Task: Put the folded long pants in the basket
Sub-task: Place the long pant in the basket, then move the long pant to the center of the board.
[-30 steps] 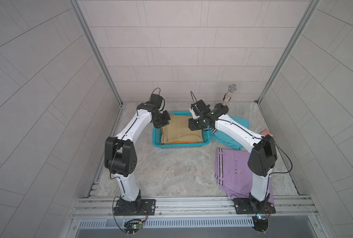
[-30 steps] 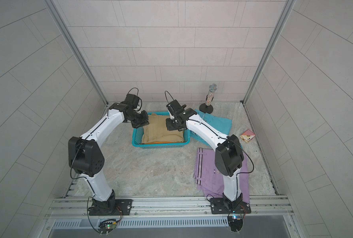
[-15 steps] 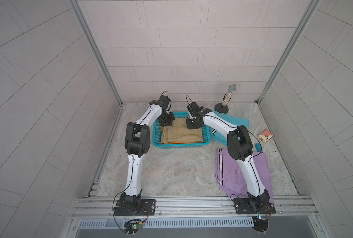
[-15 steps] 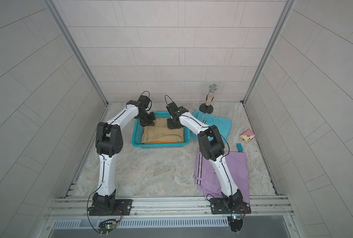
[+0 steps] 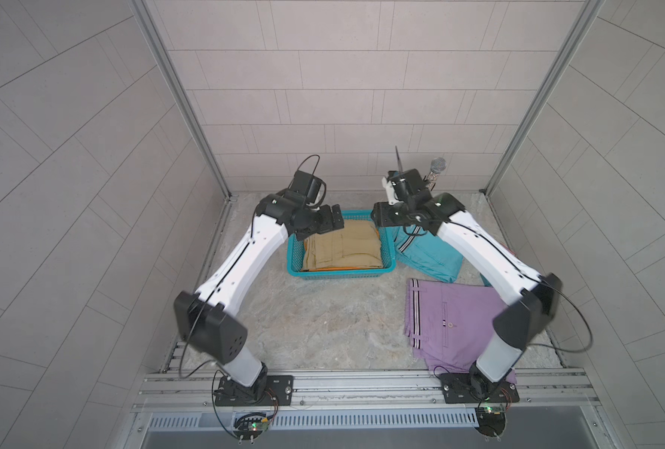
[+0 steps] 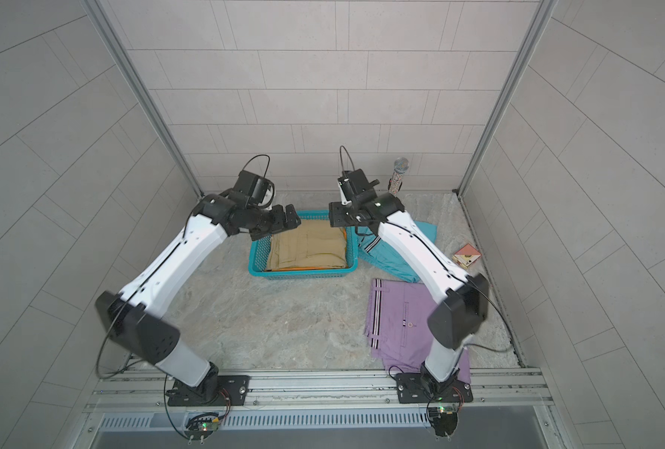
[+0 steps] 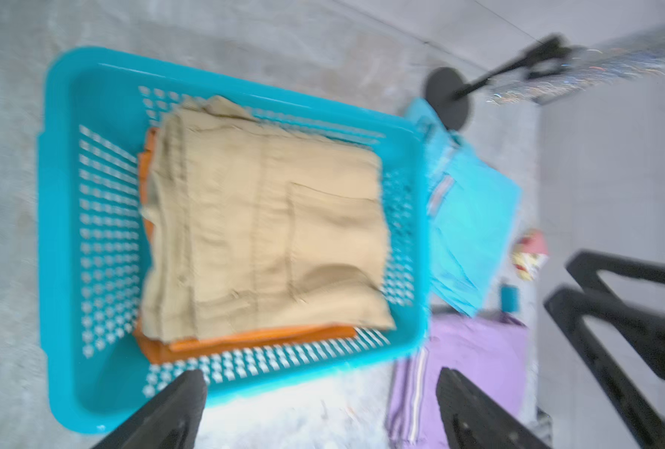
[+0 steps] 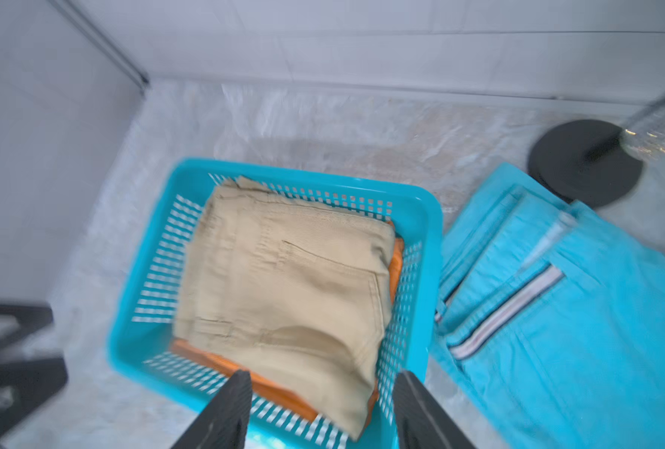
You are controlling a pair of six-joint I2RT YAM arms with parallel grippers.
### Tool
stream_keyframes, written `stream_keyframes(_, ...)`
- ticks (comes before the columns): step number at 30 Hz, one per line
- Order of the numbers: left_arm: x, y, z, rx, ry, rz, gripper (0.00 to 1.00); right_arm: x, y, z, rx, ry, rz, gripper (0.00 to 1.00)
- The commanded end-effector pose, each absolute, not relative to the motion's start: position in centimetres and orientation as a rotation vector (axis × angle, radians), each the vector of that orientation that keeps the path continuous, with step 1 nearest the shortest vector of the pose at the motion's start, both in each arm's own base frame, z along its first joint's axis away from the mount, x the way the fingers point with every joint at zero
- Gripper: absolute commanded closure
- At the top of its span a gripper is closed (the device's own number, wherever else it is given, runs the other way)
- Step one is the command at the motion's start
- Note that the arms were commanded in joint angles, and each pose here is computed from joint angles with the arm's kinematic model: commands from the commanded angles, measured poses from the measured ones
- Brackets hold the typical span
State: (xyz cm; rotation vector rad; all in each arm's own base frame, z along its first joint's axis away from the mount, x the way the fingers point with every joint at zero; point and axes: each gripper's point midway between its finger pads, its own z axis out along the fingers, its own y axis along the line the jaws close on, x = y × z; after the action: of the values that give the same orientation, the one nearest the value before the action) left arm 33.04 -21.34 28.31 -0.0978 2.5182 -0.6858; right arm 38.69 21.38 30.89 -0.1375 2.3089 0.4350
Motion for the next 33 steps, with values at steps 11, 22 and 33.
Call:
stream_keyframes(11,20.3,-35.3,16.6,0.005,2.493,-1.015,0.00,24.6,9.2,33.5,0.130,2.142,0.414,0.00)
stream_keyframes(22,18.5,-42.3,6.5,0.055,2.700,-1.050,0.00,21.3,6.8,32.0,0.191,2.165,0.372,0.00)
stream_keyframes(33,16.3,-45.8,0.2,0.077,2.878,-0.999,0.14,21.4,7.3,31.4,0.181,2.194,0.389,0.00)
